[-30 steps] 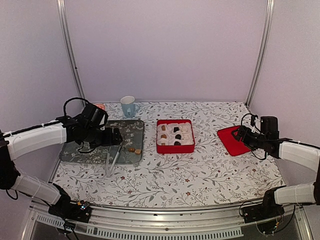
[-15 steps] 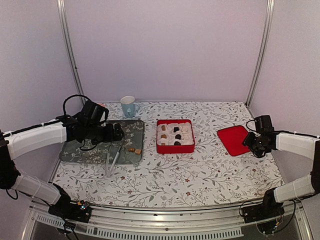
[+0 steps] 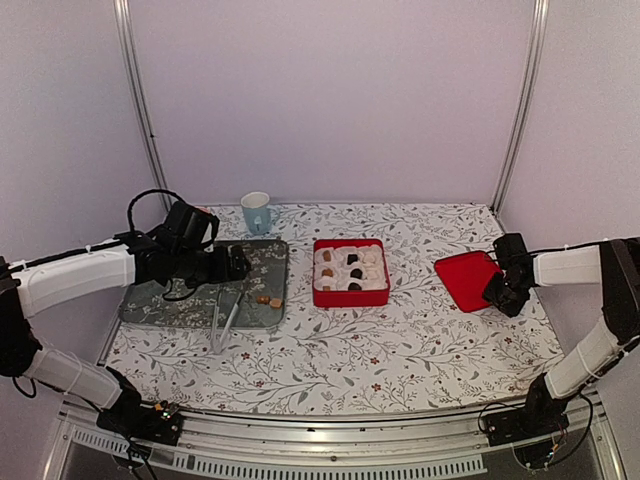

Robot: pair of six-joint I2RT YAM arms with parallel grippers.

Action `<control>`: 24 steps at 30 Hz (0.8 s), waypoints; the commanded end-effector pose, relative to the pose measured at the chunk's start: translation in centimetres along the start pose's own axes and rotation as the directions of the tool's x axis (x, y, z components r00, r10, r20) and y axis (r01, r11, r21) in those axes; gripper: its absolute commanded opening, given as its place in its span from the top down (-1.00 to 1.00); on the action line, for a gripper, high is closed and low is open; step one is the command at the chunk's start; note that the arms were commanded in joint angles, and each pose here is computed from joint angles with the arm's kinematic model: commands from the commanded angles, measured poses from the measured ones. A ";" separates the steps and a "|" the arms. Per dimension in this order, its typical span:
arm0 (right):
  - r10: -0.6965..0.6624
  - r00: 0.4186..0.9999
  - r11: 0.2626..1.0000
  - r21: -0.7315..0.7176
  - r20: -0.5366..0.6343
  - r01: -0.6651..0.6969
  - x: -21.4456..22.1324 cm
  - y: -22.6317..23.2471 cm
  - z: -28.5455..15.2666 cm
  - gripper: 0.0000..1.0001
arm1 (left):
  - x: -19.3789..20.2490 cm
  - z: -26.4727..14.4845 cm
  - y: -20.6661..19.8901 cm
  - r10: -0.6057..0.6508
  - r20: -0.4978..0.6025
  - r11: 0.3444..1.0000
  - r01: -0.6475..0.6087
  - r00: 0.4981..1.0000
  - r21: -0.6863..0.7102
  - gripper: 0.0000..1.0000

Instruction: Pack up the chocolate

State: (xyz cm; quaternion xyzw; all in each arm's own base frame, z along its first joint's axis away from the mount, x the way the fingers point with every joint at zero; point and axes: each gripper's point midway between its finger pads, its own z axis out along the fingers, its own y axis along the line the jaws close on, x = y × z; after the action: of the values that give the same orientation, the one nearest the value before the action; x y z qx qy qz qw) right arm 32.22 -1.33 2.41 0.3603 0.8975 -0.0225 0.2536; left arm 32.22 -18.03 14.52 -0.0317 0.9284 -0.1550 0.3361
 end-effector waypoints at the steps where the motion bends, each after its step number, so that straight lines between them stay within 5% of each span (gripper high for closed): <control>1: 0.012 1.000 0.998 0.059 0.011 -0.012 -0.4 -0.7 0.7 0.11 | 0.3 0.4 -0.1 0.014 0.006 1.000 -0.014 1.000 0.004 -0.98; 9: 0.050 0.997 0.996 0.073 -0.059 -0.046 1.0 -1.2 2.0 0.51 | -0.4 0.2 0.0 0.018 0.022 1.000 -0.018 1.000 -0.011 -0.98; 14: 0.113 0.990 0.994 0.022 -0.087 -0.112 0.3 -1.3 1.4 1.00 | -0.7 -0.1 -0.2 0.018 0.028 1.000 -0.018 0.999 -0.007 -0.98; 24: 0.085 0.989 0.969 -0.240 0.120 -0.054 -5.8 2.4 -5.6 1.00 | -1.9 -0.7 -2.6 0.060 0.062 0.995 -0.064 0.996 0.073 -0.98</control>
State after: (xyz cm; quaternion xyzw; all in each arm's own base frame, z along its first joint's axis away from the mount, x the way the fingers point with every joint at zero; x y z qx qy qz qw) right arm 33.11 -2.69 5.74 0.3984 0.8726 0.0255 0.2814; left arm 32.31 -18.18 14.62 -0.0209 0.9274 -0.1526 0.3409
